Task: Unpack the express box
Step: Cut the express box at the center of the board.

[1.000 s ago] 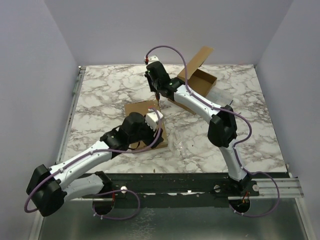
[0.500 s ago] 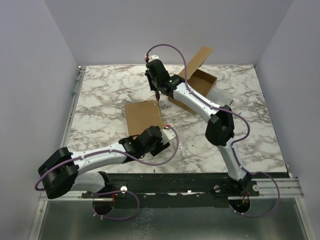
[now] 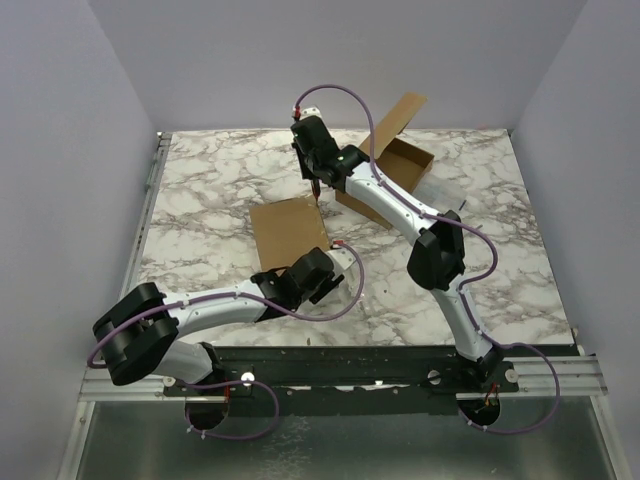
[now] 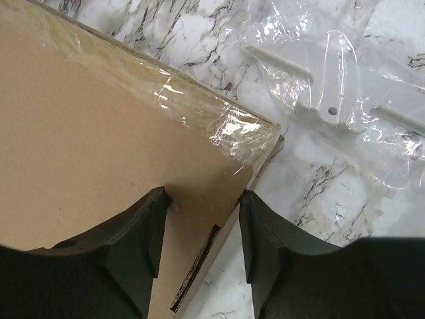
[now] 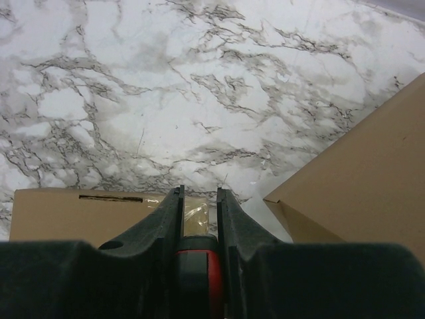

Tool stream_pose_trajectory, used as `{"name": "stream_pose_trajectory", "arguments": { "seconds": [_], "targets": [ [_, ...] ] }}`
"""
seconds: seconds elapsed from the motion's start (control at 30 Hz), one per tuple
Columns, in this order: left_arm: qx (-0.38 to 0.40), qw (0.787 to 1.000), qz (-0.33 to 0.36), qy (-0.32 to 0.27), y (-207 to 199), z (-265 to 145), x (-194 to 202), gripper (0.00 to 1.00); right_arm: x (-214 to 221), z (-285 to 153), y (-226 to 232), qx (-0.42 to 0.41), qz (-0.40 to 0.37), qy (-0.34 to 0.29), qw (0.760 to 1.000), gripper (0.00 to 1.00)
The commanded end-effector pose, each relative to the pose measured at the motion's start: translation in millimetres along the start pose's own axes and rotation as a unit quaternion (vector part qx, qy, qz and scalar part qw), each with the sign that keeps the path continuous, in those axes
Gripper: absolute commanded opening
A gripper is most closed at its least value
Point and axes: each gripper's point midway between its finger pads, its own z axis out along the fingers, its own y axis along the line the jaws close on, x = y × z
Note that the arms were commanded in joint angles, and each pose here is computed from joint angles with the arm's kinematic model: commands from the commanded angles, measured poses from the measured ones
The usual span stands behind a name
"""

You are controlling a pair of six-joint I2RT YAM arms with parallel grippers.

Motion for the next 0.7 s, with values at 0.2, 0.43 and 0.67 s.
{"name": "stream_pose_trajectory", "arguments": {
  "seconds": [0.2,0.43,0.67],
  "targets": [
    [-0.069,0.995,-0.075,0.018,46,4,17,0.46,95,-10,2,0.004,-0.042,0.183,0.982,0.00],
    [-0.074,0.993,-0.085,0.023,53,8,19,0.45,100,-38,8,-0.016,-0.023,0.182,0.983,0.00],
    [-0.078,0.992,-0.094,0.024,58,11,20,0.44,110,-46,7,-0.016,-0.017,0.200,0.980,0.00]
  ]
}}
